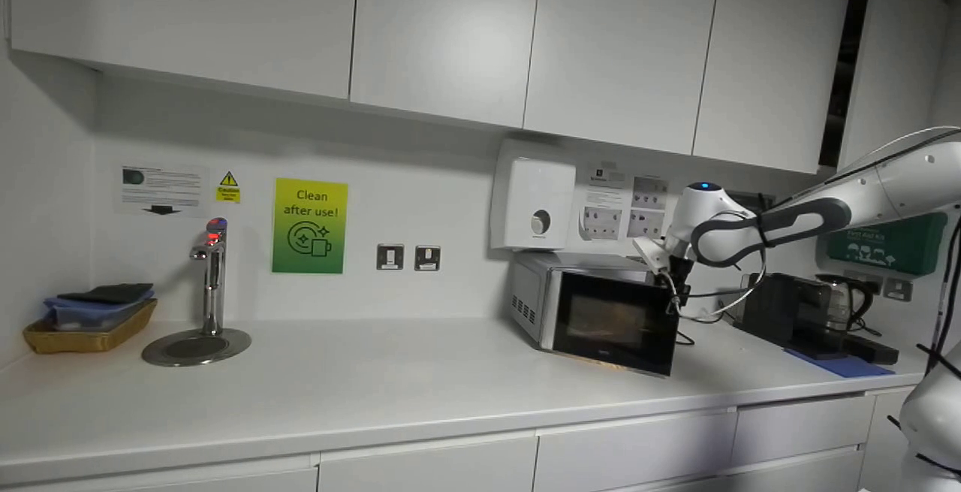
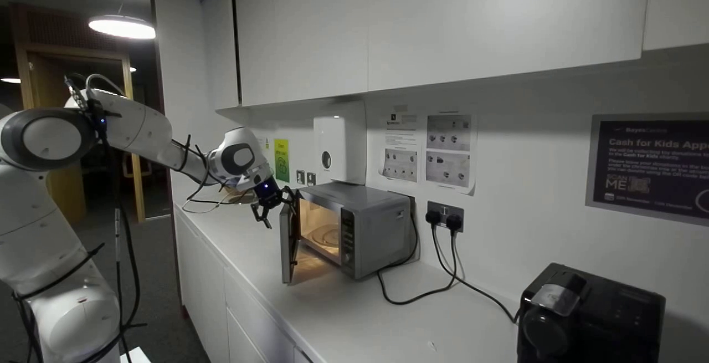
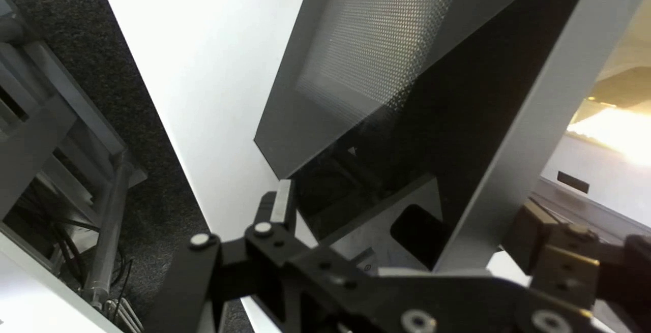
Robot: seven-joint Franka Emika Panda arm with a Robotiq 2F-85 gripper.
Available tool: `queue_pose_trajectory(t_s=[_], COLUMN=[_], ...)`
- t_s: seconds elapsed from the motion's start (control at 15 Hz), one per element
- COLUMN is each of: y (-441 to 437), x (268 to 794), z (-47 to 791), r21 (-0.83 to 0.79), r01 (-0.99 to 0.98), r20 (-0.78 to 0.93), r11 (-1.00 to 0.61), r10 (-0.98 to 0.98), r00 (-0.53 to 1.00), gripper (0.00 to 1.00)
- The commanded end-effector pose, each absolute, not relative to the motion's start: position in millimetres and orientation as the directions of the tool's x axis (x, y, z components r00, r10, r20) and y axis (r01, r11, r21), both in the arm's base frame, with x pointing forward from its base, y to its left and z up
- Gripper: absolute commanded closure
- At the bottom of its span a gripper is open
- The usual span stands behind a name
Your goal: Open the microwave door
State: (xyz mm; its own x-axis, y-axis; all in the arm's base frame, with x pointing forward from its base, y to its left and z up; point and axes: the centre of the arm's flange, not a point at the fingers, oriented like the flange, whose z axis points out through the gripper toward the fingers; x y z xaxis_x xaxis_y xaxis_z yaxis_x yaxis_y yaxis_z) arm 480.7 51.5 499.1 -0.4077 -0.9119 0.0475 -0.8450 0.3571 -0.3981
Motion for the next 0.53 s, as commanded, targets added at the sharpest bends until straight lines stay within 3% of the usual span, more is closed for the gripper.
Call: queue_pose_trajectory(t_s=[0.0, 0.47], y=[60.2, 64.5], x=[466.3, 465.1], z=[506.5, 505.2], r21=[-0.438, -0.412], r01=[-0.801, -0.742], r20=[-0.027, -0.215], r11=[0.409, 0.528], r10=[-0.896, -0.848], r00=[-0.443, -0.484], gripper=[0.0, 0.0])
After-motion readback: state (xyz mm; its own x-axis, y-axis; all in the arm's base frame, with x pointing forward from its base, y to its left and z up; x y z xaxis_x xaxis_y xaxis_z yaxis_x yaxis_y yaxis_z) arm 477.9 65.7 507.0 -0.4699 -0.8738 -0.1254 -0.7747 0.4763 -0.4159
